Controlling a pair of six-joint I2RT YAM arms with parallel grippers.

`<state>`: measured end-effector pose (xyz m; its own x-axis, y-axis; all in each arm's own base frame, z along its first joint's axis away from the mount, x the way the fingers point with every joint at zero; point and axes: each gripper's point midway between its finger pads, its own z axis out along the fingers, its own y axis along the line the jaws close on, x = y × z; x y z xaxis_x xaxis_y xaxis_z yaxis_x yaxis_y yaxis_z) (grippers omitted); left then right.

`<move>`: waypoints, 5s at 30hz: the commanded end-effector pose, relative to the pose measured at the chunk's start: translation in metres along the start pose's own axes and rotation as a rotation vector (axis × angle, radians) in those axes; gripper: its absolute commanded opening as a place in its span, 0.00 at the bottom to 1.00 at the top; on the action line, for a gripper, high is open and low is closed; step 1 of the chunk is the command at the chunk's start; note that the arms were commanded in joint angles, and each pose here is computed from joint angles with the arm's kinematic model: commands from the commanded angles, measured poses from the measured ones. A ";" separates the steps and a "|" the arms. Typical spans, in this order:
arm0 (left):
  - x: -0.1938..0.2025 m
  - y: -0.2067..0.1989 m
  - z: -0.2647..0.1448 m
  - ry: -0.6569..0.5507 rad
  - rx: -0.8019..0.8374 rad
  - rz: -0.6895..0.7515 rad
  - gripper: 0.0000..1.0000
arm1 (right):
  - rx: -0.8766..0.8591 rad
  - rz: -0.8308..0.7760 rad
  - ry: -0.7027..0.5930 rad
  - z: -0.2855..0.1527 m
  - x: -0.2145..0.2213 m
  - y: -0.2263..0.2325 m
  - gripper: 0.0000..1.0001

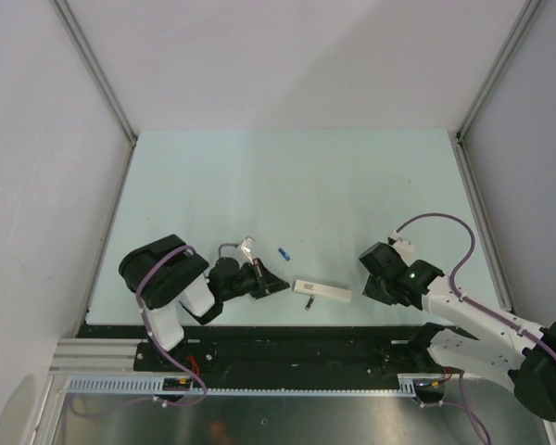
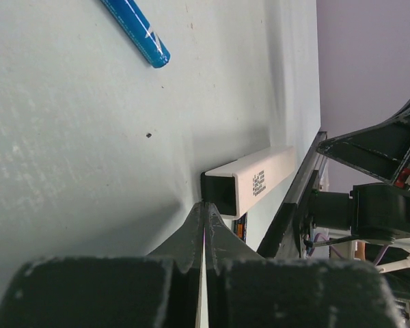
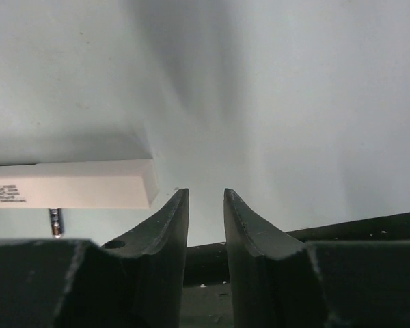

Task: Load the batteries into the remote control
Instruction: Load the battery cover into the remote control, then turn over the remote control at the center of the board.

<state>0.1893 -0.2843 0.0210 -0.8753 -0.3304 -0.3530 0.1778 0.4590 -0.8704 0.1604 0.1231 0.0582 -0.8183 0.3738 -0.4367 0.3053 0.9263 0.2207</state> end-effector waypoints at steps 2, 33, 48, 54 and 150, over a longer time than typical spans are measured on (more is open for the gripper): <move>-0.003 -0.010 0.005 -0.013 0.037 0.027 0.00 | 0.078 -0.016 -0.021 0.005 -0.001 -0.012 0.30; 0.007 -0.017 0.008 0.022 0.059 0.038 0.00 | -0.001 -0.086 0.059 0.037 0.019 0.029 0.30; 0.013 -0.023 0.012 0.043 0.078 0.051 0.00 | -0.030 -0.091 0.073 0.039 0.026 0.041 0.29; 0.016 -0.027 0.014 0.052 0.089 0.056 0.00 | -0.032 -0.102 0.072 0.039 0.026 0.046 0.29; -0.053 -0.058 -0.070 -0.239 0.197 0.003 0.62 | -0.308 -0.636 0.051 0.013 0.010 0.112 0.00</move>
<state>0.2021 -0.2467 0.1050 -0.7684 -0.4762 -0.4276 0.2887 0.3383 -0.8957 0.1709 0.2164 0.0226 -0.8260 -0.4075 -0.3895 -0.4634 0.8843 0.0575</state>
